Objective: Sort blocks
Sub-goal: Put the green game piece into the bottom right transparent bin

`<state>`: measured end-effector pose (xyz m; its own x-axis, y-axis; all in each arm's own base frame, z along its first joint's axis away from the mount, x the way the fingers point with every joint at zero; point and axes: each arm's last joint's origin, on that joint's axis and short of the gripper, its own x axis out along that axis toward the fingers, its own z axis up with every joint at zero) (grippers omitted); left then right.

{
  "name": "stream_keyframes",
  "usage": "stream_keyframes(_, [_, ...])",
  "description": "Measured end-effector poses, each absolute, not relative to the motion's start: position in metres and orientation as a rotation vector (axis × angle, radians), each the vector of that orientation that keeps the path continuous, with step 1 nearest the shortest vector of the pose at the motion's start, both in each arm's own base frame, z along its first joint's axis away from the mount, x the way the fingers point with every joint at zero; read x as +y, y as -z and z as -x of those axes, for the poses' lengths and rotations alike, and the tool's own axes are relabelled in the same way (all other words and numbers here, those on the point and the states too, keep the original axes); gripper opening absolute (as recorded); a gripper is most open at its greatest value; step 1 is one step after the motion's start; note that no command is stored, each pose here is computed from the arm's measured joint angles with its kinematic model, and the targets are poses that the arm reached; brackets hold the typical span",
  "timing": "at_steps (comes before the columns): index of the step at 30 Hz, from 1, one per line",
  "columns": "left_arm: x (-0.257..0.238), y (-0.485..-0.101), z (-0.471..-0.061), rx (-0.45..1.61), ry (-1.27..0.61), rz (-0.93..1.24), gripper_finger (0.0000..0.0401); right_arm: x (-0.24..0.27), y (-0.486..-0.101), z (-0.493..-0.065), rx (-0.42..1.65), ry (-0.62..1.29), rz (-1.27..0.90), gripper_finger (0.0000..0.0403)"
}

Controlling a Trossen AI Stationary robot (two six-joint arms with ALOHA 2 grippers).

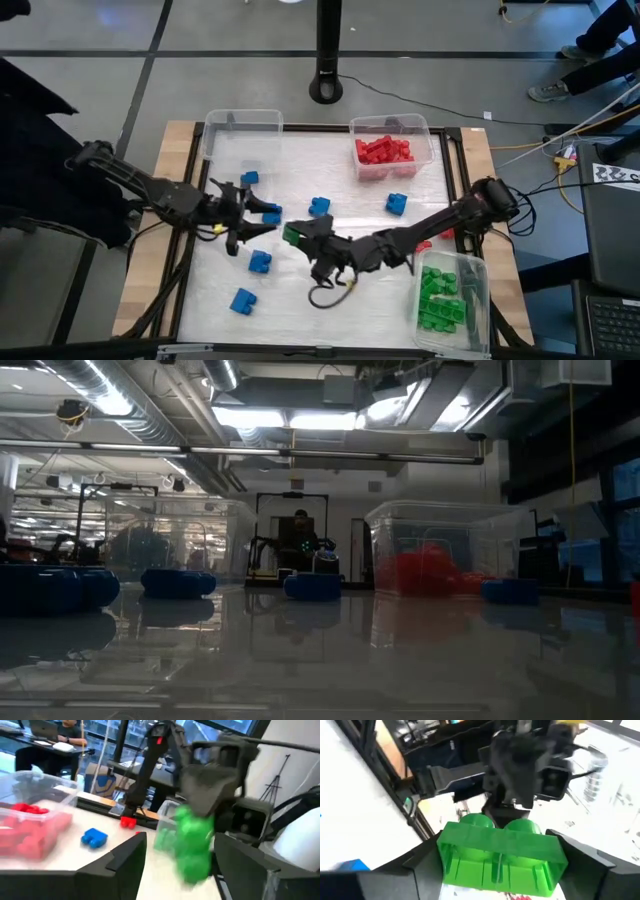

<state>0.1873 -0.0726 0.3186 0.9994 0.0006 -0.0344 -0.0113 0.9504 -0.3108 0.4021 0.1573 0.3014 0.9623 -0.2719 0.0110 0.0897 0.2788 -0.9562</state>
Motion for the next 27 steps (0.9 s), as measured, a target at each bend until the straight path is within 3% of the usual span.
stream_keyframes(10, [-0.062, -0.307, -0.17, 0.183, -0.135, 0.305, 0.0223, 0.189, -0.336, -0.346, 0.227, 0.152, 1.161, 0.0297])
stream_keyframes(17, [-0.063, -0.295, -0.172, 0.276, -0.167, 0.308, 0.0223, 0.193, -0.342, -0.296, 0.394, 0.005, 0.87, 0.0299])
stream_keyframes(27, [-0.064, -0.282, -0.173, 0.366, -0.195, 0.298, 0.0224, 0.21, -0.316, -0.229, 0.783, -0.11, 0.433, 0.03])
